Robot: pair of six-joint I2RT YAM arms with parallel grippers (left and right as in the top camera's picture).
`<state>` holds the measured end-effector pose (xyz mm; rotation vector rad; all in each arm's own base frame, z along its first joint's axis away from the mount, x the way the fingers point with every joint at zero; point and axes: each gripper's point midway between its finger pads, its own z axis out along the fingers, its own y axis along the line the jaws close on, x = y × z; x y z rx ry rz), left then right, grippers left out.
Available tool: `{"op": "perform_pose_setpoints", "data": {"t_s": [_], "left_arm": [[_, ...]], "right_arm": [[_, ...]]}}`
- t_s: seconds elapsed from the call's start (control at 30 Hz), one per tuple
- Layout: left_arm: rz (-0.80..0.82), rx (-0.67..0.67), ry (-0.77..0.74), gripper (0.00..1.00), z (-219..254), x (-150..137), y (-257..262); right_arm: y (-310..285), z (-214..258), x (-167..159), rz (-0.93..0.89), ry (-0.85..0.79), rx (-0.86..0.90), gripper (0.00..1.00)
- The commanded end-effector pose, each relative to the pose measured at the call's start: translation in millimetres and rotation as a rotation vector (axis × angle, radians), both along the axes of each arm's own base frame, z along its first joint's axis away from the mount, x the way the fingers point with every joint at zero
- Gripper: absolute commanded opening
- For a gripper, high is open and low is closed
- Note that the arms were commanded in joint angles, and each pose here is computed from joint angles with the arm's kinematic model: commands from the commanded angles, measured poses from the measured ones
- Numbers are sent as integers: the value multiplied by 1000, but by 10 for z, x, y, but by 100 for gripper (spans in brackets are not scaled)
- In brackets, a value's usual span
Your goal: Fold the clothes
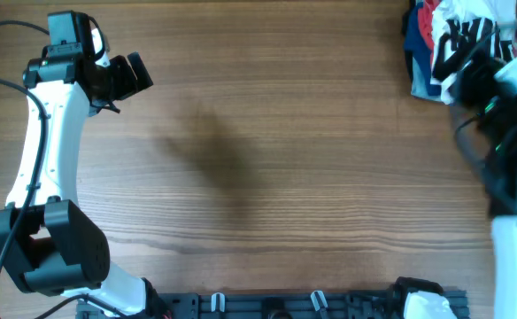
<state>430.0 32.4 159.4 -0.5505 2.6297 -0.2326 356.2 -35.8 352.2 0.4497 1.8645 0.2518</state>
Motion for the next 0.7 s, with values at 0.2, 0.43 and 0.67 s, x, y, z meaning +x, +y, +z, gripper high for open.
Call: {"op": "perform_pose_setpoints", "data": {"t_s": [0.2, 0.43, 0.67], "left_arm": [[-5, -10, 13, 100, -62, 0, 1], [-5, -10, 13, 100, -62, 0, 1], [-5, -10, 13, 100, -62, 0, 1]], "right_arm": [[87, -857, -611, -88, -202, -24, 100], [109, -1274, -998, -83, -288, -38, 100], [105, -1749, -1064, -93, -268, -6, 100]]}}
